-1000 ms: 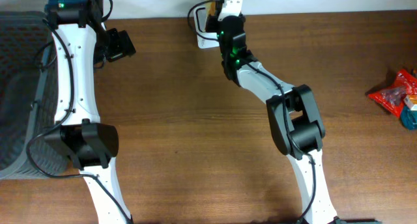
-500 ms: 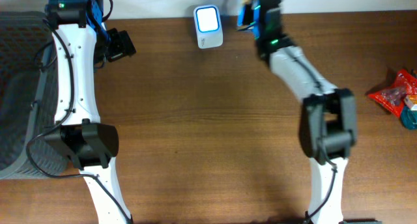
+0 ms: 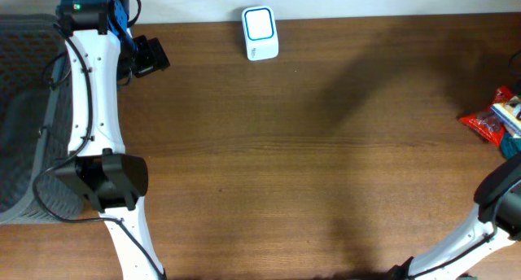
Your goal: Scan the item barcode
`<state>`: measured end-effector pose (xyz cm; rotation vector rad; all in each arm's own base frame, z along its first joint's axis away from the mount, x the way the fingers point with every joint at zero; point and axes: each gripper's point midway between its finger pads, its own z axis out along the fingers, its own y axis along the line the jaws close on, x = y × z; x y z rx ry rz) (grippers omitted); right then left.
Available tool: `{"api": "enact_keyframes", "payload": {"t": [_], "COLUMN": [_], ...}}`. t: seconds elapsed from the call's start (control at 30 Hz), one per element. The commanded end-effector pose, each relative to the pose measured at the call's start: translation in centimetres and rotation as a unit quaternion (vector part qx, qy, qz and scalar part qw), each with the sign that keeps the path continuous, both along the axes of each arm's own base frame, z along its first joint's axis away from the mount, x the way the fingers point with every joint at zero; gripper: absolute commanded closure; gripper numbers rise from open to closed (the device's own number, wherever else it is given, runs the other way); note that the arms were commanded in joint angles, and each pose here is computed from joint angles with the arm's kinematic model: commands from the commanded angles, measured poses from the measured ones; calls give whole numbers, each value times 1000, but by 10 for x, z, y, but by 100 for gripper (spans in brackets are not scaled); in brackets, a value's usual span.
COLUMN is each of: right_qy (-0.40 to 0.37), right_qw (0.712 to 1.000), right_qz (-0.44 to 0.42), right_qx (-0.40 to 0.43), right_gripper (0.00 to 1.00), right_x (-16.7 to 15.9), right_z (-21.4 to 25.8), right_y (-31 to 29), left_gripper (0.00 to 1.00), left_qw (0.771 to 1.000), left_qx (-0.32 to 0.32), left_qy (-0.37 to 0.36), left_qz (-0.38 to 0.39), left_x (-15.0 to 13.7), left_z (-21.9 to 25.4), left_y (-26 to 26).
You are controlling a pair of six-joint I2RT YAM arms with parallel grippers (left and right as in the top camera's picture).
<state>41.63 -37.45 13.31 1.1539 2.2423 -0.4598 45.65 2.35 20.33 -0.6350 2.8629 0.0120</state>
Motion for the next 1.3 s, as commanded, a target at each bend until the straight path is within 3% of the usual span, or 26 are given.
{"api": "enact_keyframes", "payload": {"t": [0.0,0.07,0.17,0.23,0.3,0.4,0.5,0.53,0.57,0.6,0.73,0.93,1.0,1.1,1.17,1.27], "right_qy": [-22,-42,-128,-172,-157,-115,-132,-155,-195,-206,-106,-93,-105,-186,-245,-346], "right_qw": [1000,999,989,983,984,985,973,958,922,910,924,926,913,843,818,756], "right_qz": [10,25,75,61,72,110,188,239,334,356,350,346,378,503,520,554], "right_qx": [3,15,22,36,52,59,23,25,30,42,111,116,113,54,19,-26], "right_gripper": [1,1,1,1,1,1,1,1,1,1,1,1,1,1,1,1], "right_x": [10,10,9,-16,-46,-70,-106,-120,-139,-153,-238,-242,-241,-225,-217,-204], "right_z": [6,26,108,161,186,185,170,164,160,153,91,86,88,88,78,61], "right_y": [3,14,48,77,119,184,255,284,328,344,367,367,377,410,416,433], "left_gripper": [1,1,1,1,1,1,1,1,1,1,1,1,1,1,1,1], "left_qw": [1000,1000,1000,1000,1000,1000,1000,1000,1000,1000,1000,1000,1000,1000,1000,1000], "left_qx": [4,4,4,4,4,4,4,4,4,4,4,4,4,4,4,4], "left_qy": [2,2,2,2,2,2,2,2,2,2,2,2,2,2,2,2], "left_qz": [7,7,7,7,7,7,6,6,6,6,6,6,6,6,6,6], "left_x": [0,0,0,0,0,0,0,0,0,0,0,0,0,0,0,0], "left_z": [-2,-2,-2,-2,-2,-2,-2,-2,-2,-2,-2,-2,-2,-2,-2,-2], "left_y": [3,3,3,3,3,3,3,2,3,3,3,3,3,3,3,3]}}
